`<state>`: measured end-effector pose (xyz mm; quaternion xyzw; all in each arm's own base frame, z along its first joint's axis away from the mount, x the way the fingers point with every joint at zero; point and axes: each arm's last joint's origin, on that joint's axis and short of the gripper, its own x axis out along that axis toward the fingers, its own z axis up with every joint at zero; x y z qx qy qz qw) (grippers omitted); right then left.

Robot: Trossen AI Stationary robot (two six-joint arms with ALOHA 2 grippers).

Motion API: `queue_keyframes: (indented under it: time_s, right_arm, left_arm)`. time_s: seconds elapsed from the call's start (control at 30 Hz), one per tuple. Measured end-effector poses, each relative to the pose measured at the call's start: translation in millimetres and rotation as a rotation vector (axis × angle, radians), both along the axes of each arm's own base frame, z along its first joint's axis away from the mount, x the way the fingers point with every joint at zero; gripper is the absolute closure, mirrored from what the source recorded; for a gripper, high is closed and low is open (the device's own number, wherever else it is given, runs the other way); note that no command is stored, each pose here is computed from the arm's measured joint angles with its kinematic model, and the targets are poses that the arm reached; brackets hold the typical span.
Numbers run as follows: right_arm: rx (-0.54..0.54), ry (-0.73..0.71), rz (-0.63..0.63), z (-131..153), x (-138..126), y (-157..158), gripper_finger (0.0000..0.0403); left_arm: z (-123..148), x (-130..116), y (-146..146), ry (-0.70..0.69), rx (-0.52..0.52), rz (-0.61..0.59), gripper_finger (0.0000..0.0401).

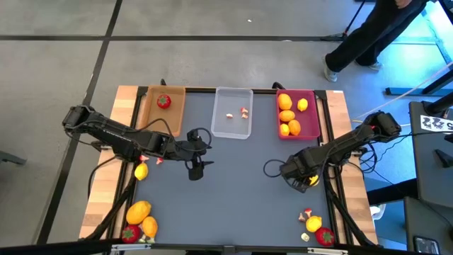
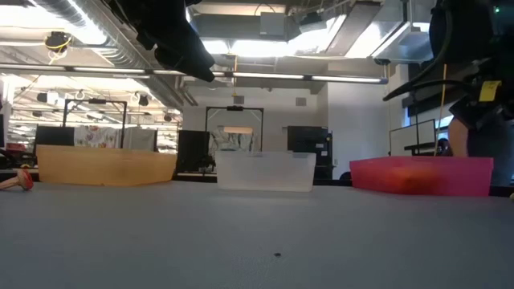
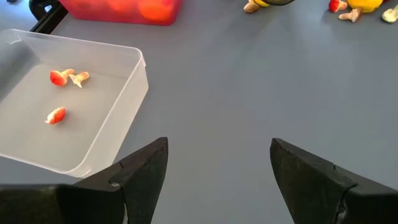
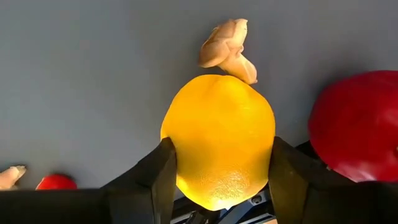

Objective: Sort produce into baskets
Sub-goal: Put the lemon into the pink bin

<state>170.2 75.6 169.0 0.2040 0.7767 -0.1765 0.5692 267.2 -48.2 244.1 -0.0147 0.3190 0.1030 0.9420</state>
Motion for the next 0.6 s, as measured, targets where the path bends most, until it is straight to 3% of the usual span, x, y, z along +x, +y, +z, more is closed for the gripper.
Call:
queue_keyframes:
  time_s: [0.3,0.6]
  right_arm:
    - [-0.106,-0.133,0.061,39.7,10.6,-0.8,0.0215]
    - [-0.333,-0.262,0.017,85.7,5.6,-30.1,0.0213]
  left_arm:
    - [0.1,0.0,0.0,0.000,0.001,-0.001,0.0123]
    - [0.2,0.1,0.0,-0.002,0.001,-0.001,0.0122]
